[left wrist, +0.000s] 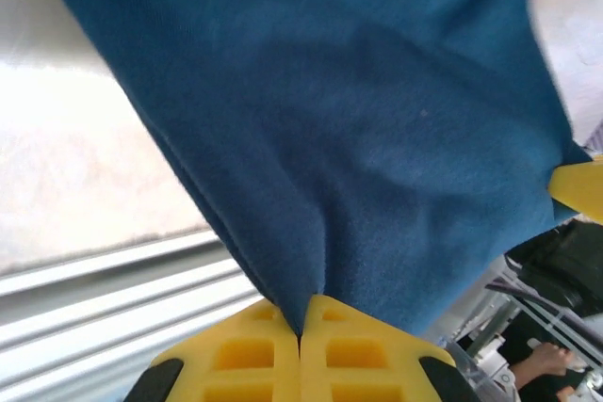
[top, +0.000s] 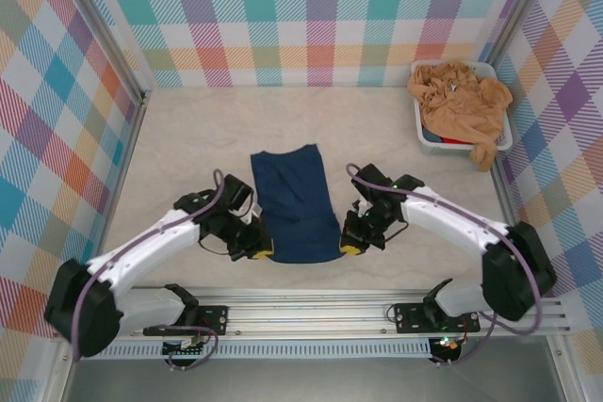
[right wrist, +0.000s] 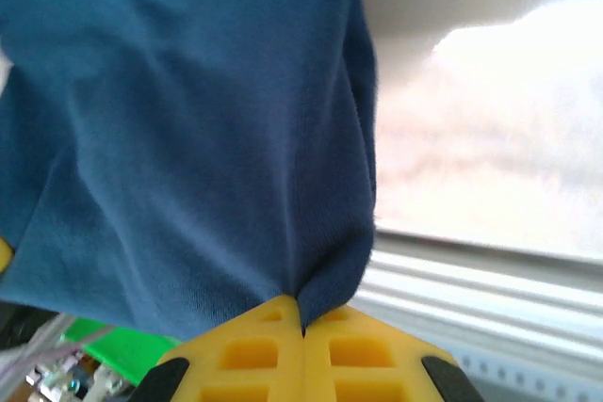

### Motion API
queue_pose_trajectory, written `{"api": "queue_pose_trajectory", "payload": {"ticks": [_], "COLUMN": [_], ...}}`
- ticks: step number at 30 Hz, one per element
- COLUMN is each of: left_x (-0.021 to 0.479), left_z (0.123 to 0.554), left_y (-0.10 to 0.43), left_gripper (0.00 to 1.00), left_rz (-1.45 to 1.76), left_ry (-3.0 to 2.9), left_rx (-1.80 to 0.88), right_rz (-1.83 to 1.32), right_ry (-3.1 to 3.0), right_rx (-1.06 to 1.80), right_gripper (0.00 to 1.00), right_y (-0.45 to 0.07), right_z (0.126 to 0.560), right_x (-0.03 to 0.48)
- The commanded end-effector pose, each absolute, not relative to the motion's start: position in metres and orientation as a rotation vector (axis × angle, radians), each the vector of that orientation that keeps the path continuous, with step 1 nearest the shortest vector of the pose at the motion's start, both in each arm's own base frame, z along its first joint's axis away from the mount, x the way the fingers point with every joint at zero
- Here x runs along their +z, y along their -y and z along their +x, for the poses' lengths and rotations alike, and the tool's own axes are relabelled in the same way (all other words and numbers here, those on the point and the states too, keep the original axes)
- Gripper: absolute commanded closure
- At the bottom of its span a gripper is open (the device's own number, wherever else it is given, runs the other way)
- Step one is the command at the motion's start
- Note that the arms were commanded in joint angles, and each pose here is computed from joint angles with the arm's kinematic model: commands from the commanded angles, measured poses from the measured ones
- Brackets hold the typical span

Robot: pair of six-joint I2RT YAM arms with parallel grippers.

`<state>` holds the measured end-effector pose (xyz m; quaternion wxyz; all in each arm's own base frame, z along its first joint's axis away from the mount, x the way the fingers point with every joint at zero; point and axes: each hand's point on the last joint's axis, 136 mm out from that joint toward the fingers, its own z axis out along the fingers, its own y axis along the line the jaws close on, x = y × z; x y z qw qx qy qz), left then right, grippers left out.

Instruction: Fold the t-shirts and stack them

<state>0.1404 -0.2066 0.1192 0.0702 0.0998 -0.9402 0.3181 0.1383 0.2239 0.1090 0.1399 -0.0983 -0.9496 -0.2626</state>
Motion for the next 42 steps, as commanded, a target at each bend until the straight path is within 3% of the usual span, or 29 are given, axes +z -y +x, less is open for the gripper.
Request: {"api": "queue_pose_trajectory", "payload": {"ticks": [1, 12, 23, 32, 38, 40, 42], "left_x": [0.142, 0.191, 0.219, 0.206, 0.17, 0.155, 0.141], "left_z": [0.115, 0.177, 0.254, 0.309, 0.357, 0.375, 0.398], "left_y": [0.198, 0.184, 0.17, 0.16, 0.16, 0.153, 0.142], "left_gripper": [1.0, 1.0, 0.94, 0.93, 0.92, 0.88, 0.73], "left_rz": [0.374, 0.738, 0.95, 1.07, 1.142, 1.177, 1.221], "left_ry": [2.743, 2.838, 2.858, 2.844, 2.772, 2.757, 2.749], "left_rx": [0.954, 1.204, 1.322, 1.269, 1.258, 1.226, 1.207], "right_rz": [-0.292, -0.281, -0.309, -0.358, -0.407, -0.434, -0.438], "right_ry": [2.706, 2.855, 2.87, 2.848, 2.829, 2.825, 2.858], "right_rx": [-0.79, -0.942, -1.034, -1.106, -1.104, -1.082, -1.087], "right_gripper": [1.0, 1.0, 1.0, 1.0, 1.0, 0.93, 0.75], "right_y": [-0.219, -0.244, -0.263, -0.279, -0.29, -0.291, -0.29], "right_z": [0.124, 0.212, 0.291, 0.349, 0.396, 0.413, 0.437], "right_x": [0.146, 0.209, 0.217, 0.203, 0.168, 0.153, 0.14]}}
